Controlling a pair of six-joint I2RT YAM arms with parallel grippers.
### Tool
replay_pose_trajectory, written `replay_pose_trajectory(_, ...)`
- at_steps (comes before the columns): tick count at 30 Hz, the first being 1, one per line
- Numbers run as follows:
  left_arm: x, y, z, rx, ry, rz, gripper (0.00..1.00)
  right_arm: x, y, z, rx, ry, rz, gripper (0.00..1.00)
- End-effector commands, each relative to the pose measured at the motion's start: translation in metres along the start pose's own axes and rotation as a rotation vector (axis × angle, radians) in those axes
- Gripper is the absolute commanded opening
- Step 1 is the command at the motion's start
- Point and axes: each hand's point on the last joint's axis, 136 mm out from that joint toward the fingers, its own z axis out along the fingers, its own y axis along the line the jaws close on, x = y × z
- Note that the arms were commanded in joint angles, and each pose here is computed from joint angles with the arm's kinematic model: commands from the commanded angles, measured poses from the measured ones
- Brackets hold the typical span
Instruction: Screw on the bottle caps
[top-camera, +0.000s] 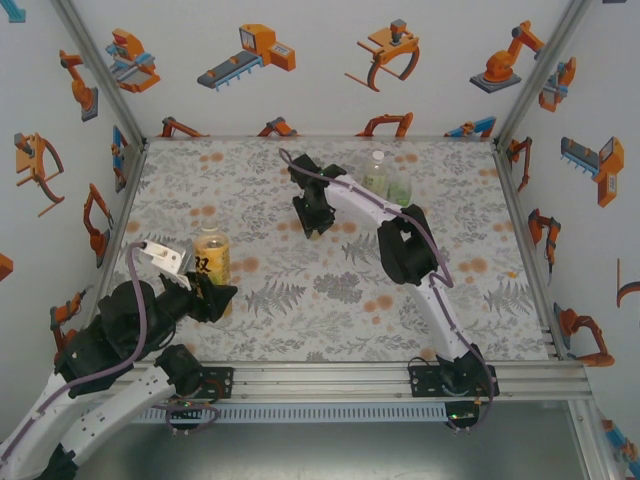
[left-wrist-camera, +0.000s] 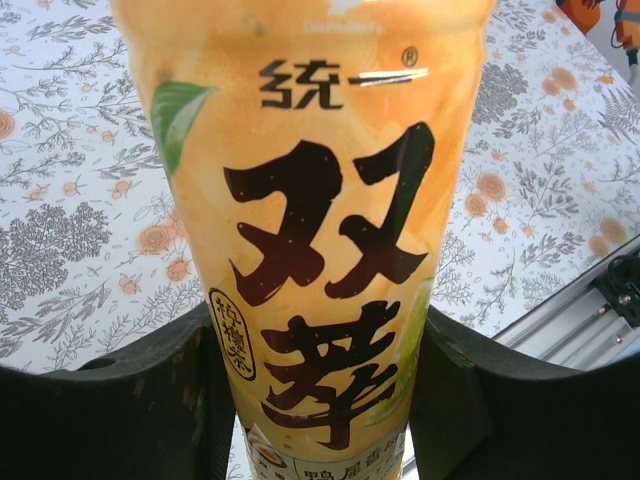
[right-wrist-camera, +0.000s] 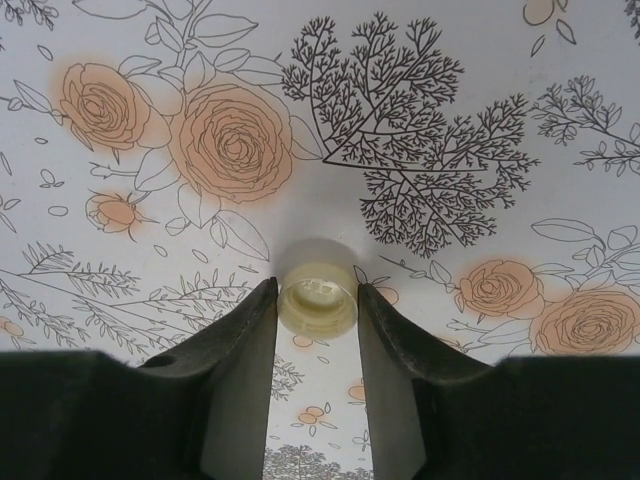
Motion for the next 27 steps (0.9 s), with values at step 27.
replay_pose_trajectory(27,0.028,-0.030,0.092,0.078,0.135,0.013,0.06,0.211,-0.018,-0.061,0.098,0.023,0.235,0.33)
